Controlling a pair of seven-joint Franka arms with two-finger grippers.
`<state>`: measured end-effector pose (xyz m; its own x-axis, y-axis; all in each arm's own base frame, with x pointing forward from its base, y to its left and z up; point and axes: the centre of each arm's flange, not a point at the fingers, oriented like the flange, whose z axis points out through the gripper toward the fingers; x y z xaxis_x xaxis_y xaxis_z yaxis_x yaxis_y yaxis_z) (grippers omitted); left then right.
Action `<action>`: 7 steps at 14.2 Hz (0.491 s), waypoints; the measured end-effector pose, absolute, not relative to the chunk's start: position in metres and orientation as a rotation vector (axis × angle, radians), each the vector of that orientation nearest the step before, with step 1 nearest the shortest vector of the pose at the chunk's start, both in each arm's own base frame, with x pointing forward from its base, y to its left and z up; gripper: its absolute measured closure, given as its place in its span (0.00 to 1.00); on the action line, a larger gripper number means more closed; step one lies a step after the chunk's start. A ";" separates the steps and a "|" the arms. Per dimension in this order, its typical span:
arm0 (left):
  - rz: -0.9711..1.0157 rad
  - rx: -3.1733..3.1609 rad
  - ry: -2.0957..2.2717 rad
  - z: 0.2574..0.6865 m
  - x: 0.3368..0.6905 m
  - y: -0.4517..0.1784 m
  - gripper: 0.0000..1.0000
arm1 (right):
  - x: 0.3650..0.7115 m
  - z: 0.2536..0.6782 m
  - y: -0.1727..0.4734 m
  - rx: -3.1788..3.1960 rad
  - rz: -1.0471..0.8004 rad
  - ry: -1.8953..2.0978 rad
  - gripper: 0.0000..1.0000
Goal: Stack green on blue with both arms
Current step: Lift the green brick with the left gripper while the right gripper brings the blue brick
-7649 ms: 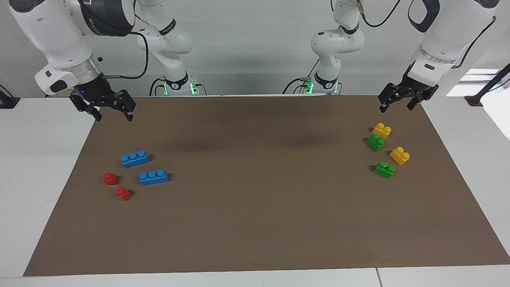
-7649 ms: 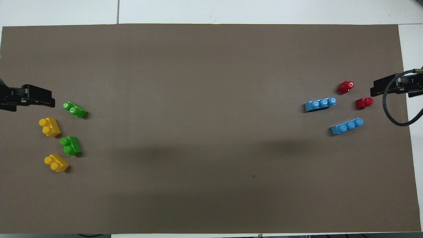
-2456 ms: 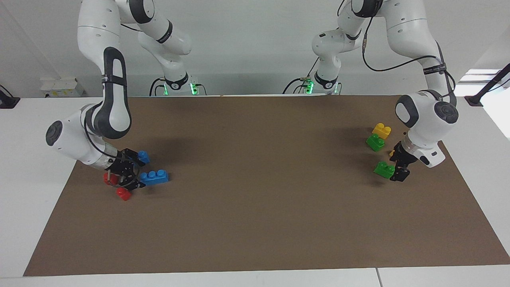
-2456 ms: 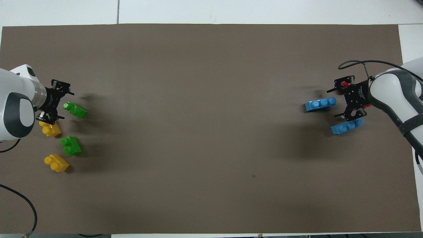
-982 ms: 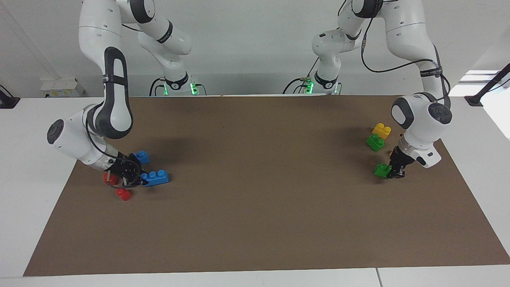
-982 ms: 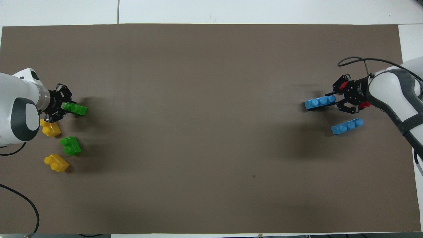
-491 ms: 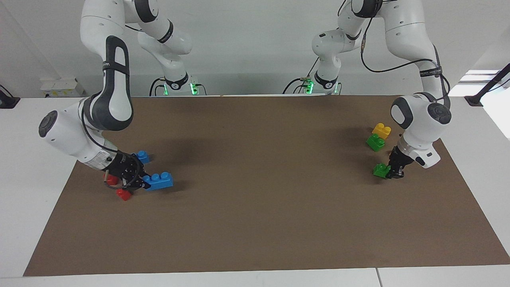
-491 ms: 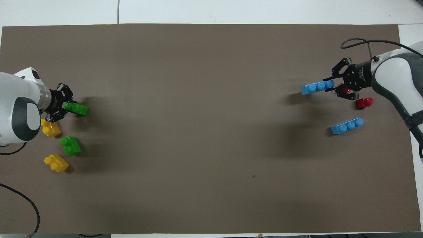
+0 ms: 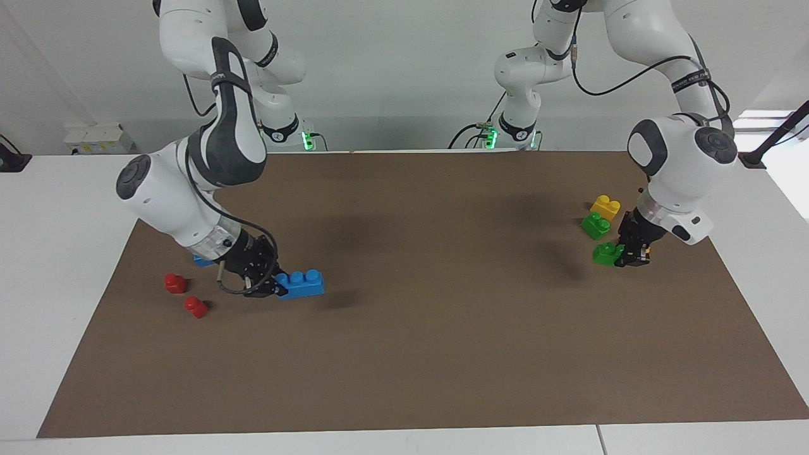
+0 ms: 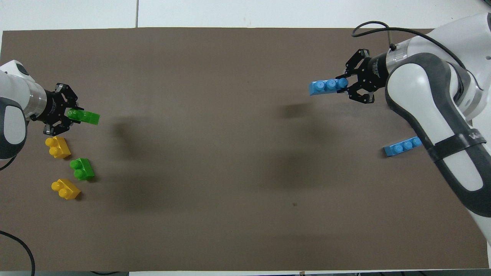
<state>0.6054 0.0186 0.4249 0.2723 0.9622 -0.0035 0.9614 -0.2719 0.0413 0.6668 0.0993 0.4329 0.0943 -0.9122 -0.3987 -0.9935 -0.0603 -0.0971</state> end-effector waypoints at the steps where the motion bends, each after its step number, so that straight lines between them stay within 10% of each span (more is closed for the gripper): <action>1: 0.023 2.458 1.906 0.433 0.602 0.006 0.66 | 0.663 0.438 0.122 -2.015 0.334 1.900 0.66; 7: 0.006 2.258 2.136 0.446 0.585 -0.114 0.66 | 0.633 0.435 0.249 -1.907 0.348 1.983 0.66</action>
